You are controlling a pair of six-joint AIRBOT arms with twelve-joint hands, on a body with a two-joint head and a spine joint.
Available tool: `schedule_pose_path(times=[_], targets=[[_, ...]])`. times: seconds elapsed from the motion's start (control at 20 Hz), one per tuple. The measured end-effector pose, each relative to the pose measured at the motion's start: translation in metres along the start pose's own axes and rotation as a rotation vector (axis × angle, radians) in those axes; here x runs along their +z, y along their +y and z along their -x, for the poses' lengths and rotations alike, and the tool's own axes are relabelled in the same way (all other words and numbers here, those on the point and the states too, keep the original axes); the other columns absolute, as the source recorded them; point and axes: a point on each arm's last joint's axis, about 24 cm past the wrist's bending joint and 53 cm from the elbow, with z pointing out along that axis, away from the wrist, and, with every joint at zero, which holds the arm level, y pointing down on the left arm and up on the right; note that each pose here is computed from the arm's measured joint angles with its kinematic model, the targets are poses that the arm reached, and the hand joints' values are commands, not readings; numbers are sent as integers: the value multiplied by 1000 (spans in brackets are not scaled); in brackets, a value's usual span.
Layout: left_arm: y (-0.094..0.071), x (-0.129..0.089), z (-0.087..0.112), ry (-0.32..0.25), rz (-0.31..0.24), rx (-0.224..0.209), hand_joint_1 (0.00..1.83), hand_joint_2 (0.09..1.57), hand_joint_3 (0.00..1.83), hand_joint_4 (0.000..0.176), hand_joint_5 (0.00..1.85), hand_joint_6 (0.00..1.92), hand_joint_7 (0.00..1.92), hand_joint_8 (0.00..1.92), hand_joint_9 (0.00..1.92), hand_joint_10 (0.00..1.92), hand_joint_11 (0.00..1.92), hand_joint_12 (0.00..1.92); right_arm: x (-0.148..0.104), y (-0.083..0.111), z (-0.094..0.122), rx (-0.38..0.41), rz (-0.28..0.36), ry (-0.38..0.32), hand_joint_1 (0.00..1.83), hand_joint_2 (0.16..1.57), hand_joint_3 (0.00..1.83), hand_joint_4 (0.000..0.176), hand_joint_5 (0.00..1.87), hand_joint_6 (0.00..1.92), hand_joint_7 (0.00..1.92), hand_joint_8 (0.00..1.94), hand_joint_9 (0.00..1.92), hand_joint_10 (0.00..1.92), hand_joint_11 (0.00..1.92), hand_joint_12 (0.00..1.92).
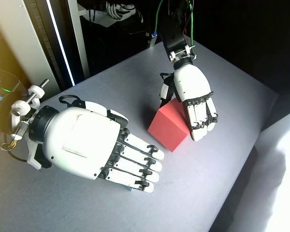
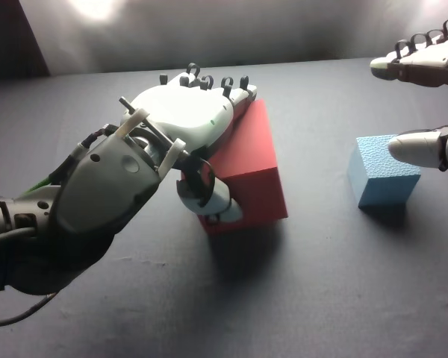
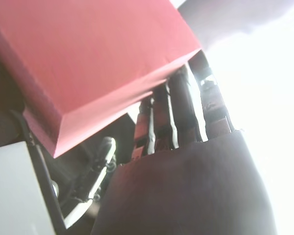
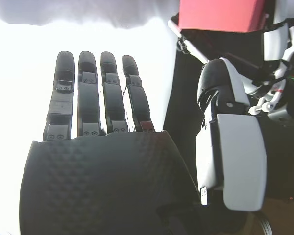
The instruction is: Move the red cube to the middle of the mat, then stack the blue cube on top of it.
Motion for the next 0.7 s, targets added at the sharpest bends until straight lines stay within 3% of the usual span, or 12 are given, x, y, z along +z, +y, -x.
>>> schedule_pose_path(times=[0.25,0.35,0.7], targets=[[-1,0,-1,4,-2,0,708,783,0,0,0,0,2,0,3,0,0,33,0,-3,-1,-3,-6,3,355,1186,0,0,244,2,239,2,203,1,0,487],[-1,0,-1,4,-2,0,660,766,0,0,0,0,0,0,0,0,1,20,0,-4,0,-4,-7,1,369,1189,0,0,232,0,227,0,189,0,0,426],[3,-4,2,6,2,3,595,773,0,0,0,0,0,0,0,0,1,1,-1,-9,1,-1,-20,-5,367,1184,2,0,231,1,220,0,194,1,0,493]])
